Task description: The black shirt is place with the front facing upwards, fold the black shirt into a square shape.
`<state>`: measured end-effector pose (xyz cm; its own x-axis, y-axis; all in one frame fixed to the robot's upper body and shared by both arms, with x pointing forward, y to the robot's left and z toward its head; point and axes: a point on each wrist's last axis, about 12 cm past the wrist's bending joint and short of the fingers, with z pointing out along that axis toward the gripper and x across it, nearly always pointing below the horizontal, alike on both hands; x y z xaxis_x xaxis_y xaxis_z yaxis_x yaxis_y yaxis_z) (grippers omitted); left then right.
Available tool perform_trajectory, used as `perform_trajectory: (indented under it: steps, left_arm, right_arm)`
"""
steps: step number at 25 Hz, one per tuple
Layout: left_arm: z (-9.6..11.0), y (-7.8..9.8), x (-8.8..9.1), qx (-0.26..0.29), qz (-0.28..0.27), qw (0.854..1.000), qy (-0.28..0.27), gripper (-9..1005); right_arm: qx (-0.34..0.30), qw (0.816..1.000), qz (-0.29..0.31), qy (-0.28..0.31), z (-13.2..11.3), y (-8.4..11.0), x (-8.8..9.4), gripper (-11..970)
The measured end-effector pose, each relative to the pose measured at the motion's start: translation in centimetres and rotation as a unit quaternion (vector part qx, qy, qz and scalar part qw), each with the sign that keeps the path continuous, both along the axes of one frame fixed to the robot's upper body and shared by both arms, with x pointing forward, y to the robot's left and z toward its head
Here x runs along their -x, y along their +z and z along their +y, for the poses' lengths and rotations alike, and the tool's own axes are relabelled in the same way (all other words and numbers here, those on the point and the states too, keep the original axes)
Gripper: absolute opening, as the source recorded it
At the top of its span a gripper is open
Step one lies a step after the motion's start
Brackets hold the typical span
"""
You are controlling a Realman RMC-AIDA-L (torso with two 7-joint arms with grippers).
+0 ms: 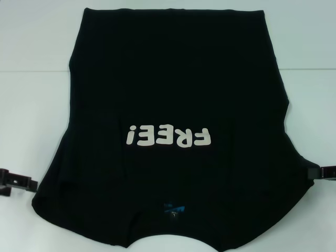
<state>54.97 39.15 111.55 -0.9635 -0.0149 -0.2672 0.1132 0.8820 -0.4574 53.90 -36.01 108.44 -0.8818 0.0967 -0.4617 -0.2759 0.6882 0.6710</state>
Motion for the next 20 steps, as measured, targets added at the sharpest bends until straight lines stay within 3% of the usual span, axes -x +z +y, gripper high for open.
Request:
perform_trajectory:
  steps: [4,20]
  left_arm:
    - [-0.7,-0.7,0.0,0.010,0.014,1.000,-0.009,873]
    - [-2.6,-1.4,-0.5,0.033,0.027,0.999,-0.034,865]
  right_arm:
    - [0.001,1.000,0.000,-0.002,-0.2,-0.2,0.3,22]
    - [0.000,1.000,0.000,0.000,-0.1,-0.3,0.4,24]
